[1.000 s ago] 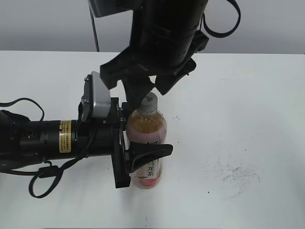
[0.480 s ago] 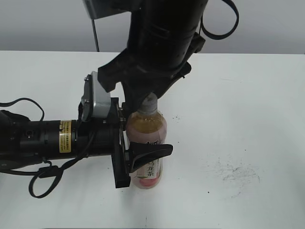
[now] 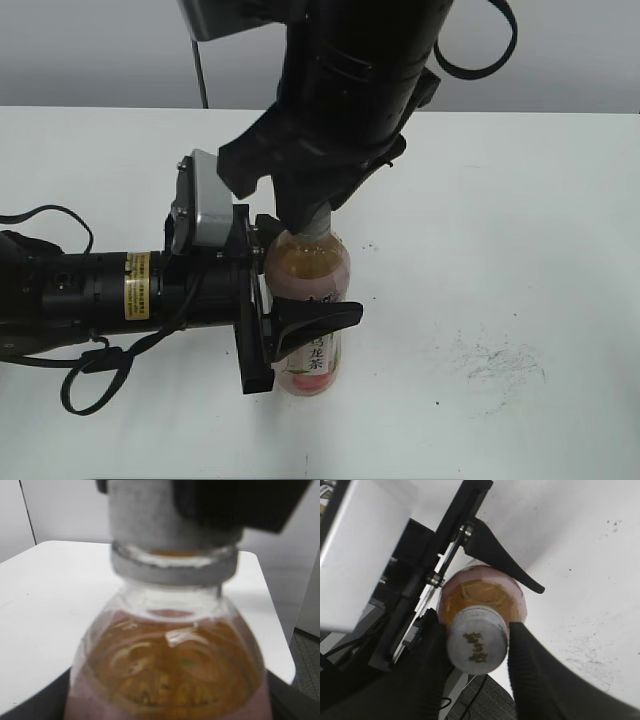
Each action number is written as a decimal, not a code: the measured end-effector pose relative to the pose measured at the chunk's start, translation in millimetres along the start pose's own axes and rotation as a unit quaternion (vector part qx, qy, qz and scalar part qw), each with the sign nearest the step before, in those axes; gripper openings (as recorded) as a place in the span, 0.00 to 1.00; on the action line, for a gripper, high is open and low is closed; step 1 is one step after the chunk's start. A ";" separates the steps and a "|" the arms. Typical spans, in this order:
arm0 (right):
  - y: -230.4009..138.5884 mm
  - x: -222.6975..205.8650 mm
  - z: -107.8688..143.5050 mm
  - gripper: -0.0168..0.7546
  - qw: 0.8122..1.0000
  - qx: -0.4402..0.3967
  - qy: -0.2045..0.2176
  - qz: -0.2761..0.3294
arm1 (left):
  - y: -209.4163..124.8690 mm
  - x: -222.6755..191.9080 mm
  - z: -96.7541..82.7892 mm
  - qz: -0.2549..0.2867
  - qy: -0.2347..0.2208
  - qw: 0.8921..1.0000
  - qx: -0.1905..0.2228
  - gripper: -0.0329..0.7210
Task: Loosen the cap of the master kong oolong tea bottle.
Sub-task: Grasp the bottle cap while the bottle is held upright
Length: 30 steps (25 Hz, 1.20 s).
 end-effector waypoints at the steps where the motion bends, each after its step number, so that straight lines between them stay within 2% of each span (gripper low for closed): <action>1: -0.1 0.4 0.0 0.37 1.000 0.007 0.000 -0.001 | 0.0 0.0 0.0 0.000 0.000 1.000 0.000 0.63; 7: -0.2 0.4 1.0 0.37 0.999 0.049 0.004 0.000 | 0.0 0.0 0.1 0.000 0.000 1.000 0.000 0.63; 11: -0.2 0.4 1.2 0.37 0.988 0.154 0.005 -0.001 | 0.0 0.0 0.1 0.000 0.000 1.000 0.000 0.63; 15: -0.2 0.4 1.4 0.37 0.951 0.309 0.005 -0.002 | 0.0 0.0 -0.4 0.000 -0.001 1.000 -0.001 0.63; 17: -0.3 0.6 1.6 0.37 0.920 0.393 0.006 -0.002 | 0.0 0.0 -0.4 0.000 -0.002 1.000 -0.002 0.63; 20: -0.4 1.1 1.8 0.37 0.862 0.506 0.006 -0.004 | -0.1 0.0 -0.6 0.000 -0.002 1.000 -0.003 0.63; 22: -0.4 1.1 1.8 0.37 0.805 0.594 0.006 -0.005 | -0.1 0.0 -0.6 0.000 -0.003 1.000 -0.003 0.63; 24: -0.2 1.1 1.8 0.37 0.727 0.686 0.005 -0.006 | -0.1 0.0 -0.6 0.000 -0.003 1.000 -0.004 0.63; 28: -0.2 1.5 2.9 0.37 0.547 0.837 0.005 -0.011 | -0.1 0.0 -0.6 0.000 -0.003 1.000 -0.004 0.63; 30: -0.2 1.6 3.2 0.37 0.487 0.874 0.005 -0.012 | -0.1 0.0 -0.6 0.000 -0.003 1.000 -0.004 0.63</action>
Point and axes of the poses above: a point on each arm's last joint axis where the gripper is mounted, x pointing back along that axis away from the gripper, z along the wrist's bending axis when the last joint is at zero, y = z × x, the point moved 3 cm from there along -x, pointing out along that axis toward the gripper, and after that the axes turned 10 degrees about -x, right-handed, at the moved point
